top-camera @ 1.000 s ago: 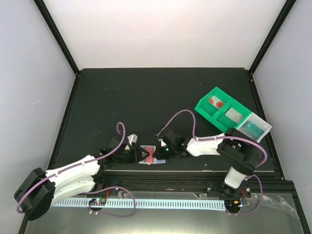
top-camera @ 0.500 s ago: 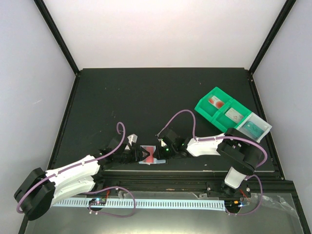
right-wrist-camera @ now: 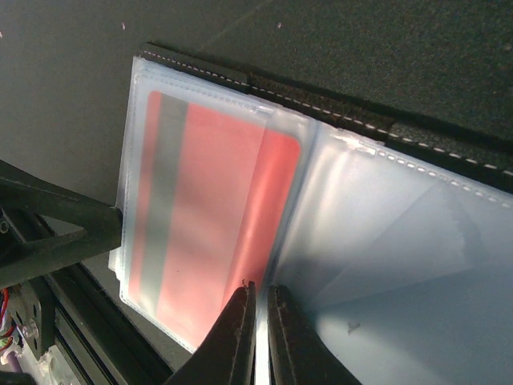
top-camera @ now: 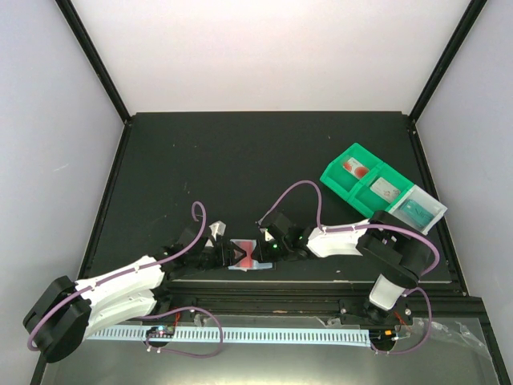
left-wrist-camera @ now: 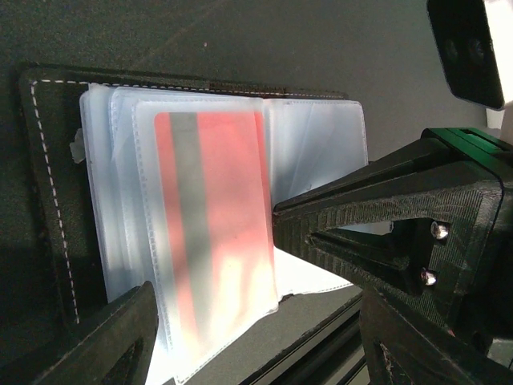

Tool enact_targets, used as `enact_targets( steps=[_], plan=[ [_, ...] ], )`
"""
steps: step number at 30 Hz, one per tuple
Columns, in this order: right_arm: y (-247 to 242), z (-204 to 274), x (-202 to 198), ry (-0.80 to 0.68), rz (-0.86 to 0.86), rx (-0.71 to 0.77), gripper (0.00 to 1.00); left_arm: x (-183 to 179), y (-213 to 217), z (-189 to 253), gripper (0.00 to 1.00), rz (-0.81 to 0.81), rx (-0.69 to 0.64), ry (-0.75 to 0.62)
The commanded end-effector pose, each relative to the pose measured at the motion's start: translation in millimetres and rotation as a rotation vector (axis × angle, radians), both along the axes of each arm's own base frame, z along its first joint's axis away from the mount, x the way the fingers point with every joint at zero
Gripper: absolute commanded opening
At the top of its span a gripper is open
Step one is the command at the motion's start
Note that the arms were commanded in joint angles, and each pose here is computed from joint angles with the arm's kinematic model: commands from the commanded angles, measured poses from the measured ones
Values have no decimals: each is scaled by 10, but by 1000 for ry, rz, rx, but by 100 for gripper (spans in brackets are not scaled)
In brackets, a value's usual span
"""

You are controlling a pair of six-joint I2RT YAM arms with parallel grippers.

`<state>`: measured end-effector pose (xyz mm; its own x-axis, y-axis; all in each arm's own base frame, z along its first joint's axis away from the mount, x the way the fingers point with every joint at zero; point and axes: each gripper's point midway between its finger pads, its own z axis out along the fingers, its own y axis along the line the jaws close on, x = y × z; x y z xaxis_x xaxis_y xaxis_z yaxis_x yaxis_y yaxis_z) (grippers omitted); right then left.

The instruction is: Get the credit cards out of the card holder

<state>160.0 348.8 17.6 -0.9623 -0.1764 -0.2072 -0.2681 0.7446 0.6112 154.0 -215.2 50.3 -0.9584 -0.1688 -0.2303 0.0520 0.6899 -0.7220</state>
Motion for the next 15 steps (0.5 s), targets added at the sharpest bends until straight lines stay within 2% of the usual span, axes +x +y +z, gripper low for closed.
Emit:
enact_targets(
  steps=[1, 15],
  plan=[
    [-159, -217, -47, 19, -22, -85, 6, -3, -57, 68, 71, -13, -40, -12],
    [-137, -181, -55, 18, -25, -52, 6, -16, -240, 336, 71, -57, -175, -23]
  ],
)
